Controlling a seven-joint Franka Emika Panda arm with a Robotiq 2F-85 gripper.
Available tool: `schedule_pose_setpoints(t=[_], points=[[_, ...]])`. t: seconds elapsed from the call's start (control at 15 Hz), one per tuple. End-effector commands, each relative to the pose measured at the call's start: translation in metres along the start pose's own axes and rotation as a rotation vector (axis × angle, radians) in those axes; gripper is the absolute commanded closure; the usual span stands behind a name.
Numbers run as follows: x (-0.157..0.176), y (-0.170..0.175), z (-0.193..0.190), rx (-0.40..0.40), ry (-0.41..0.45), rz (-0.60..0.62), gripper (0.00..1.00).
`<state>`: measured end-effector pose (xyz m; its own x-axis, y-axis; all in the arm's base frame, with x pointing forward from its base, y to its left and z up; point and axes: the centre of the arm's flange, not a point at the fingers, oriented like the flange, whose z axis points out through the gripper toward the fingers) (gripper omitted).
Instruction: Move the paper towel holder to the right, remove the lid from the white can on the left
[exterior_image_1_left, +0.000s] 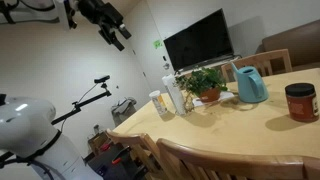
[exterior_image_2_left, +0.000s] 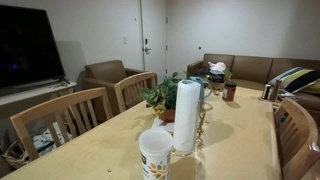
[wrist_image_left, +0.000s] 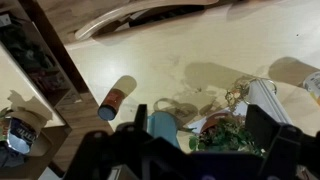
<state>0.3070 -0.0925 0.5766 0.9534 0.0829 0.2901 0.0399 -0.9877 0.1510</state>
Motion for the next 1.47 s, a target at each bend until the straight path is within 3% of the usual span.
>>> schedule_pose_setpoints(t=[0.0, 1.2, 1.4], points=[[0.000, 0.000, 0.000, 0.000, 0.000, 0.000, 0.00], [0.000, 0.000, 0.000, 0.000, 0.000, 0.000, 0.00], [0.013, -0.014, -0.023, -0.090, 0.066, -0.187, 0.00]])
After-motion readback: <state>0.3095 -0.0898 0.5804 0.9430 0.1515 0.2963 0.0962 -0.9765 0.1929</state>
